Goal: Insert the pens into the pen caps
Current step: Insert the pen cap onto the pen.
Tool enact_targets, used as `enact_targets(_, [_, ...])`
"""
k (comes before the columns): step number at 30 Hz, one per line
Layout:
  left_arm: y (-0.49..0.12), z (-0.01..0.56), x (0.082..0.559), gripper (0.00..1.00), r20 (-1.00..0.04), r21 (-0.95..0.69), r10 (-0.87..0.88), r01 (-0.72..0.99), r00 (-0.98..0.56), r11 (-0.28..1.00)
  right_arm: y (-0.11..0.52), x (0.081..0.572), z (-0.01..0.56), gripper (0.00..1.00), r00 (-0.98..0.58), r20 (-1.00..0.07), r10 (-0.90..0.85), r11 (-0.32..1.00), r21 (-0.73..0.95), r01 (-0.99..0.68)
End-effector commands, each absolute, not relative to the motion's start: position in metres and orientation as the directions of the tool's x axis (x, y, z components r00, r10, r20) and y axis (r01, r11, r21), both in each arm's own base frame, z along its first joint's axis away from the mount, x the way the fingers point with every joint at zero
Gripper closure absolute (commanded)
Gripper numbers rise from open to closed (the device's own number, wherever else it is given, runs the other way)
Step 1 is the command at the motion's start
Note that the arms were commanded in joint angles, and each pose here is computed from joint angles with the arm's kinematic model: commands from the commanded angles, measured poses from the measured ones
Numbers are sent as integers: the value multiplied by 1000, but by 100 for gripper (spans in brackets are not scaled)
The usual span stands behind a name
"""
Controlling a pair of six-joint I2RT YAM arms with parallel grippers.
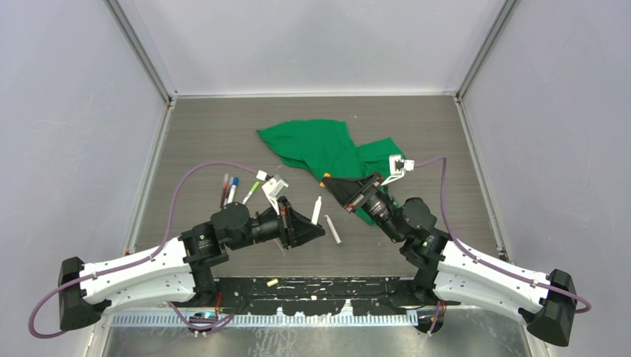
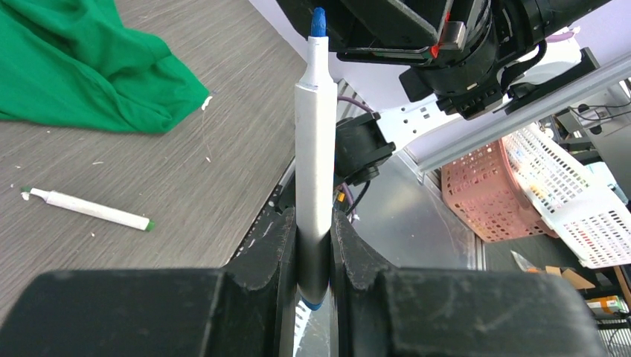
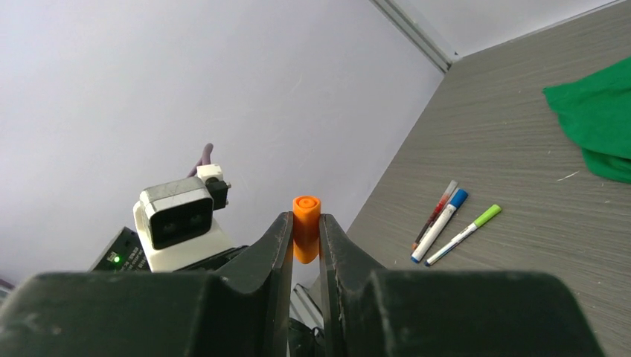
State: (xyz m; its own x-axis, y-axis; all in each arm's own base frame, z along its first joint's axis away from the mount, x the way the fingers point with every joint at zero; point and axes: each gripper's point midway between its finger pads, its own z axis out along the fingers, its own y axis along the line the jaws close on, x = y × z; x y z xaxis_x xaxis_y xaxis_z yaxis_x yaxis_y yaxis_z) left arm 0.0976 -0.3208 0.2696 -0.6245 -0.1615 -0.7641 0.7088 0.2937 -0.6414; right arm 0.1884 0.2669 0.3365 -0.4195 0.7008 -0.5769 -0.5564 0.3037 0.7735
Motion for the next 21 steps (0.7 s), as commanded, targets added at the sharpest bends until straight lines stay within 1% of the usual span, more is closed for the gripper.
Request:
enact_targets(1, [-321, 296, 95, 100, -766, -643, -216, 729, -606, 235, 270, 175, 376, 99, -425, -550, 720, 202, 751, -629])
enact_targets(21, [-316, 291, 100, 100, -755, -655, -233, 703, -613, 275, 266, 165, 384, 99, -438, -544, 715, 162, 739, -654])
